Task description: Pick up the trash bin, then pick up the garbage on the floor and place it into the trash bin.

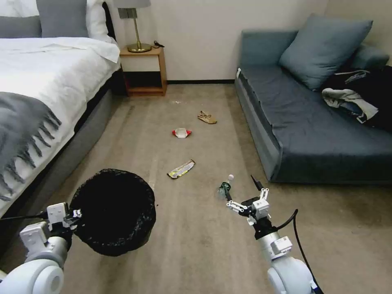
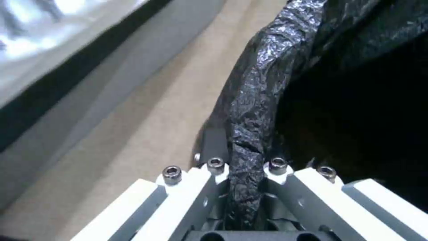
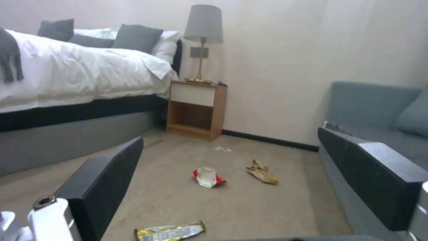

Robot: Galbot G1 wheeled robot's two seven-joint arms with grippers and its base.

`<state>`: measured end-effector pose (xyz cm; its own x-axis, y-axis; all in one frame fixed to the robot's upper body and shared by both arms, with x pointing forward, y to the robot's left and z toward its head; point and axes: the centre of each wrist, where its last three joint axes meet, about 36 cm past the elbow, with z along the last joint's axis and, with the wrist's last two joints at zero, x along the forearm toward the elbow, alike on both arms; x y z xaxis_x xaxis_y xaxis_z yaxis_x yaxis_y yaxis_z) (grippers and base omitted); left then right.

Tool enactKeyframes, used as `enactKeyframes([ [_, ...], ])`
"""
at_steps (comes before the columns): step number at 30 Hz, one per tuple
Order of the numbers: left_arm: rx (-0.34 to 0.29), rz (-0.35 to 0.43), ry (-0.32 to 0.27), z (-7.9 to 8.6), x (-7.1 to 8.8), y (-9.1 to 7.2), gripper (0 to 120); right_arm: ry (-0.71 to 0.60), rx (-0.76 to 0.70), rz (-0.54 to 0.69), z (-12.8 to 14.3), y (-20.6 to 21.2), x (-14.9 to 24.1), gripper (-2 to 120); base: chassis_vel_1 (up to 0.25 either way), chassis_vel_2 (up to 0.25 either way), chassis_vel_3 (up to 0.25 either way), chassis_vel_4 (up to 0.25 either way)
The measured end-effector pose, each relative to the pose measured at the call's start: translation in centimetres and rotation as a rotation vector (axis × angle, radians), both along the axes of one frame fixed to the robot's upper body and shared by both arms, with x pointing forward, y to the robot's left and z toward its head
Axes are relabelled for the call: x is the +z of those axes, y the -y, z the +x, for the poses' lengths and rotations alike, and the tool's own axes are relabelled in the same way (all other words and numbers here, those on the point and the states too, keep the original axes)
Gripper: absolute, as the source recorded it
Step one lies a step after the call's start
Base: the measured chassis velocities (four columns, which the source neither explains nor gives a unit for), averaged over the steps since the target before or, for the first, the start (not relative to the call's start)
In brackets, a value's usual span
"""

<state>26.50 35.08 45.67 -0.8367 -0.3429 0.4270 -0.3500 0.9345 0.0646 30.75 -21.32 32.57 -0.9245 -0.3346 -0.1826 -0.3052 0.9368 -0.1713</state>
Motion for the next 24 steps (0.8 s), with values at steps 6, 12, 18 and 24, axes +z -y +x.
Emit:
enactKeyframes([
  [6,0.048,0.058,-0.008,0.3,-0.5,0.0,3,0.003,0.001,-0.016,0.2,0.4,-0.1,100,0.000,0.000,0.000,0.000],
  [12,0.074,0.098,-0.029,0.3,-1.1,-0.2,3,-0.009,0.012,-0.029,0.2,0.5,-0.7,100,0.000,0.000,0.000,0.000],
  [18,0.085,0.100,-0.037,0.2,-1.6,-0.3,3,-0.009,0.027,-0.026,0.1,0.2,-1.1,100,0.000,0.000,0.000,0.000],
  [24,0.092,0.101,-0.037,0.1,-1.9,-0.6,3,-0.006,0.035,-0.024,0.0,0.2,-1.2,100,-0.006,0.009,0.008,-0.009],
])
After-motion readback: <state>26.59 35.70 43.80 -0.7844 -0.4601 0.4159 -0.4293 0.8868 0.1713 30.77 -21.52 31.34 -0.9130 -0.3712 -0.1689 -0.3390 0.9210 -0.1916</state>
